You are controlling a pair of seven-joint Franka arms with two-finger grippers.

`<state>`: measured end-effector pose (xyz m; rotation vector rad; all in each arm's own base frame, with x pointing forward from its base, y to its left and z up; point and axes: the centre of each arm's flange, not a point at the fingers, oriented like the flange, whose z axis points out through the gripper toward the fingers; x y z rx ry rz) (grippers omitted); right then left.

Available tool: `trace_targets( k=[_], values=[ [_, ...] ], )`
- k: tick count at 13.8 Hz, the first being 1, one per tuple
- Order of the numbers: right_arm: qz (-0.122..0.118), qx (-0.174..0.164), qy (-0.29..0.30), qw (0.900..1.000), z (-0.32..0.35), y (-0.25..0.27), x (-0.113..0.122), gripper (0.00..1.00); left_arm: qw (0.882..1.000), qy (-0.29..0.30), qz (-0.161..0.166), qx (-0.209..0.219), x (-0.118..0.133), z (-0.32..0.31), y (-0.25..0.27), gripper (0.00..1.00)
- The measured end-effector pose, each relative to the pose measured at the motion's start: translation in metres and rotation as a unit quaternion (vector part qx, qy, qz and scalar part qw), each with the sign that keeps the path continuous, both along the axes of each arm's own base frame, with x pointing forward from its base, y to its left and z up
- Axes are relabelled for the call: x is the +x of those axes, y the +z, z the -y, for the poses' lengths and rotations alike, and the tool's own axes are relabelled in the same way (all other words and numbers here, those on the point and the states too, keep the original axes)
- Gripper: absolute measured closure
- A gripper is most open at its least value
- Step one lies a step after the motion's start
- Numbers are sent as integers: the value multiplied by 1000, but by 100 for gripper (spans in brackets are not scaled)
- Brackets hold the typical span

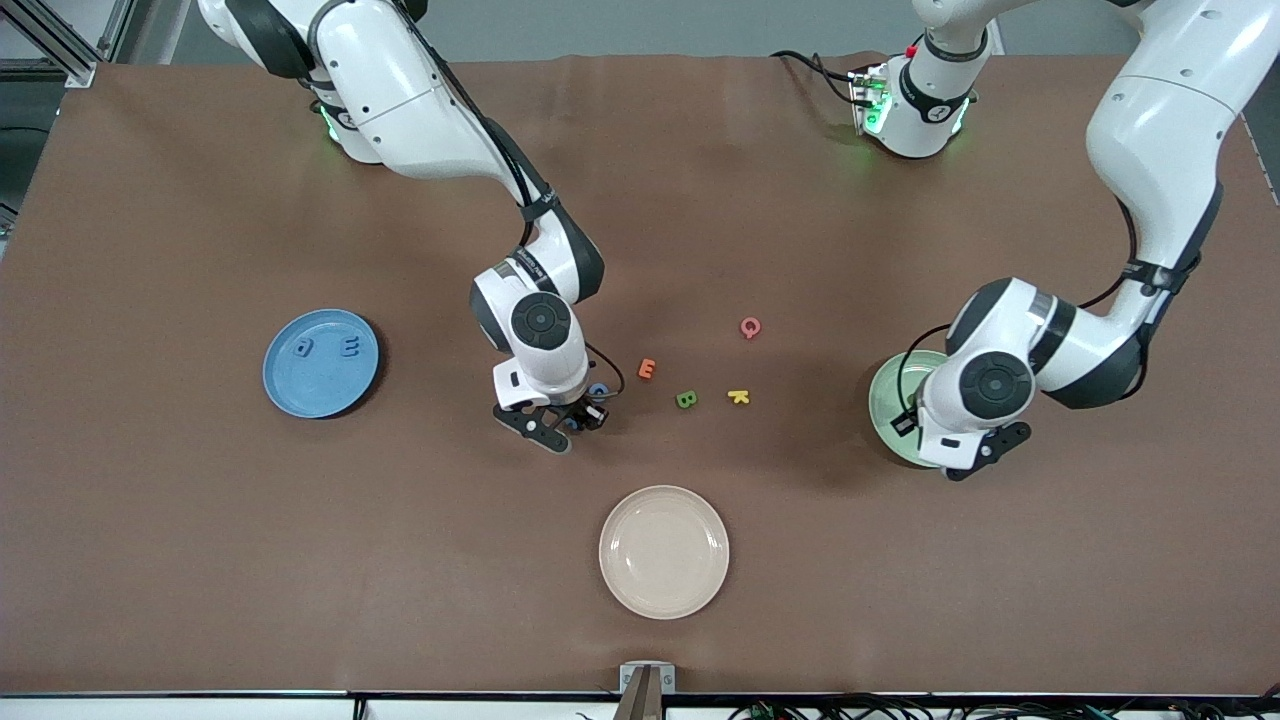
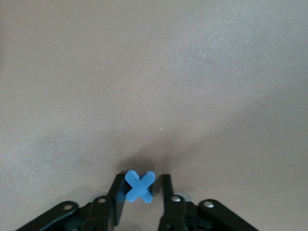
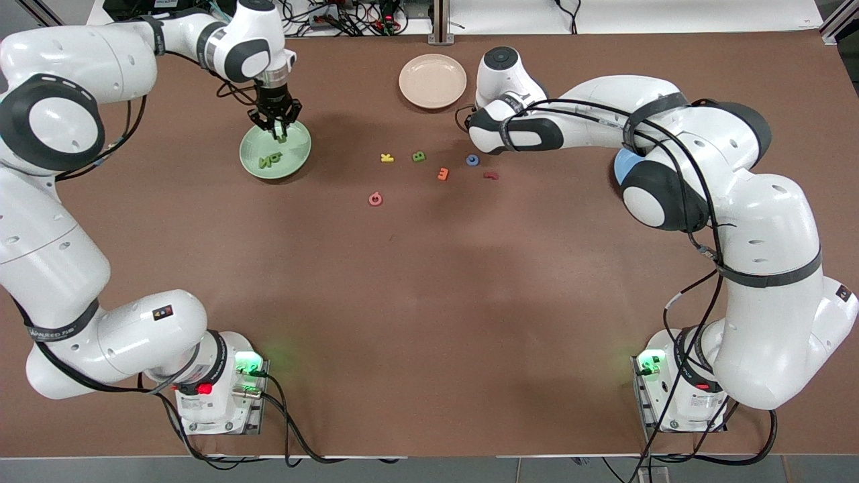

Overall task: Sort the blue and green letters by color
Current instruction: 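Place the green u on the green plate while the right gripper carries the blue x, then release the blue x on the blue plate while the left gripper reaches the green B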

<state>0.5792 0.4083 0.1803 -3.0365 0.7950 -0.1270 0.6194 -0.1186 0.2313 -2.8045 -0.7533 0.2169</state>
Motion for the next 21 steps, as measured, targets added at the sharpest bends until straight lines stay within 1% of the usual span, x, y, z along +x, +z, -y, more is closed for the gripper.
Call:
trace_targets(
  k=[1,3,4,5,6,7,8,10,12,14,16,18,19,20,21],
  values=[
    [0,0,0,1000,0,0,0,74,1000,0,-3,-1,-1,-3,-2,69],
    [0,0,0,1000,0,0,0,74,1000,-3,-3,-2,-3,1,-1,51],
    [0,0,0,1000,0,0,1,74,1000,-7,-1,-5,-3,8,1,39],
    [1,-1,1,1000,2,1,2,74,1000,-10,4,-9,-3,17,6,30],
    [1,-7,5,1000,7,0,5,74,1000,-14,11,-14,-2,29,13,19],
    [-4,-14,18,1000,16,1,10,74,1000,-14,20,-17,-1,43,21,10],
    [-16,-24,35,999,29,1,18,74,999,-12,30,-18,0,61,28,1],
    [-44,-39,66,996,65,7,35,74,999,-12,47,-20,-6,106,39,0],
    [-57,-43,94,993,101,21,49,74,997,-15,64,-28,-16,152,45,0],
    [-66,-41,128,989,144,32,52,74,995,-20,84,-51,-26,192,44,0],
    [-68,-35,170,983,204,38,42,74,992,-38,95,-74,-39,226,38,1],
    [-76,-28,203,976,269,45,24,74,989,-50,110,-87,-52,258,22,2],
    [-81,-24,215,973,295,50,14,74,987,-55,122,-92,-57,273,12,5],
    [-86,-20,226,970,317,56,4,74,986,-58,130,-90,-63,287,-1,5],
    [-88,-17,235,968,335,62,-6,74,985,-63,136,-83,-69,302,-13,11]
  ],
)
